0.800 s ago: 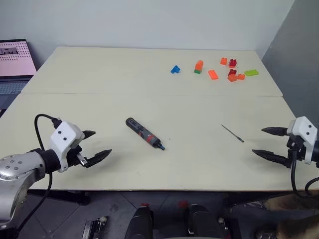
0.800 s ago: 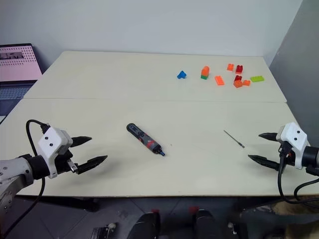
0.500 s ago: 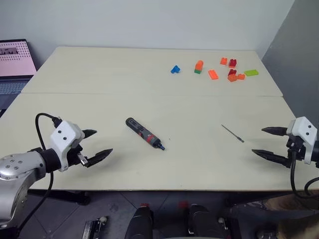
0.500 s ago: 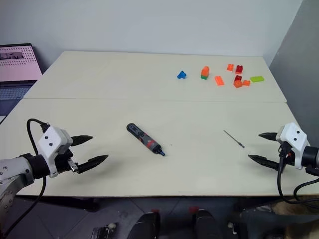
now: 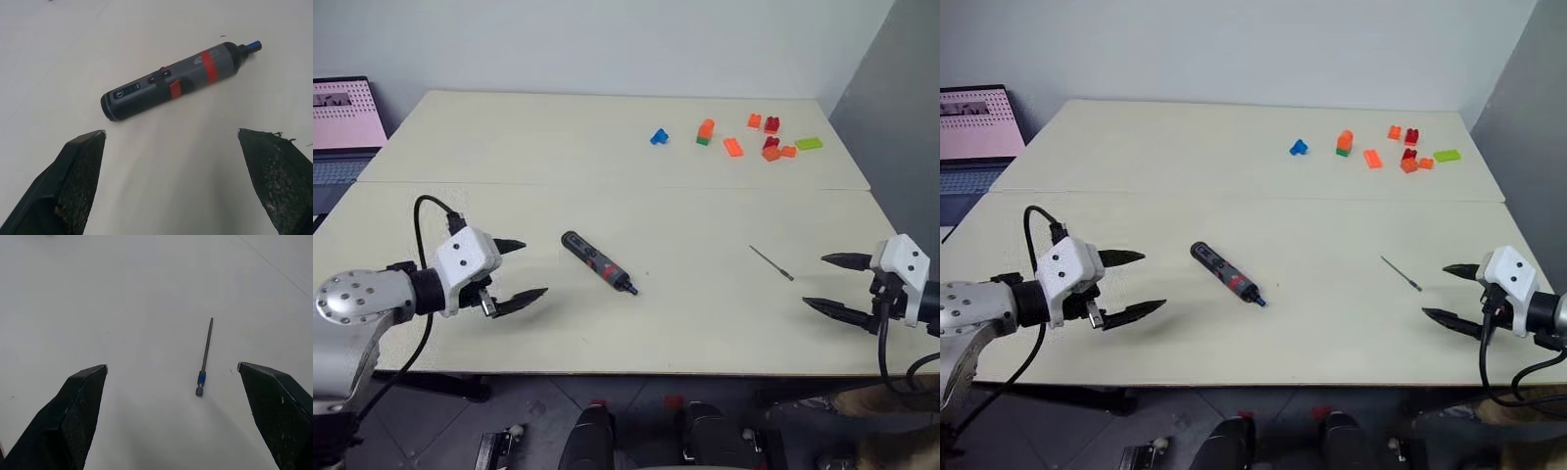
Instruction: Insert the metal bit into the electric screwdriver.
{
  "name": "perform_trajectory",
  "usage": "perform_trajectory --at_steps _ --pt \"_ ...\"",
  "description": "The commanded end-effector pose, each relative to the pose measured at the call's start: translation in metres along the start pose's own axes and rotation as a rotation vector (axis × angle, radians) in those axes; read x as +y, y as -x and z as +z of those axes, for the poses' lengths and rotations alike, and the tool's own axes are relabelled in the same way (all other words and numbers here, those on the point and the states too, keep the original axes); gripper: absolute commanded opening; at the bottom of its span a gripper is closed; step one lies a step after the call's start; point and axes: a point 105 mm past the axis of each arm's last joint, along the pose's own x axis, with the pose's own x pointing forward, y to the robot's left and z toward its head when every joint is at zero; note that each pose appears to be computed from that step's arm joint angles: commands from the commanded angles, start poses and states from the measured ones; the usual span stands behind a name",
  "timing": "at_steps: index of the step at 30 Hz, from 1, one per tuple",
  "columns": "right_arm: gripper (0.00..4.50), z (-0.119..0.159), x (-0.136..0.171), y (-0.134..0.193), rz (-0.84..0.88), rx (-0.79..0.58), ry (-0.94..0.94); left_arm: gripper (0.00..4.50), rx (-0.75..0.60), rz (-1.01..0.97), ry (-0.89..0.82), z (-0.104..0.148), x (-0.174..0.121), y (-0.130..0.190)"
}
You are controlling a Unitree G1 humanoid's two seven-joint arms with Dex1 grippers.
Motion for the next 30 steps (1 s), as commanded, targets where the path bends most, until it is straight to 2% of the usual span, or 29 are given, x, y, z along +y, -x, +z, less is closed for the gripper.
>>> perform_trajectory --at_steps 1,6,8,16,27,30 --pt "4.49 0.022 0.021 -0.005 0.114 -0.031 0.042 4.50 -0.050 -0.232 -0.220 0.036 -0.015 -0.017" --pt "4.49 0.049 0.037 -0.017 0.195 -0.109 0.060 4.50 -0.033 -0.434 -0.406 0.045 -0.025 -0.041" --pt "4.49 0.060 0.047 -0.023 0.244 -0.149 0.052 4.50 0.025 -0.483 -0.491 0.042 -0.023 -0.055" --pt "4.49 0.079 0.076 -0.039 0.326 -0.193 0.012 4.50 0.066 -0.625 -0.664 0.049 -0.017 -0.092" --pt "4.49 0.080 0.095 -0.045 0.373 -0.212 -0.009 4.50 0.177 -0.685 -0.835 0.044 -0.010 -0.124" --pt "4.49 0.080 0.096 -0.046 0.376 -0.213 -0.011 4.50 0.198 -0.697 -0.829 0.041 -0.009 -0.129"
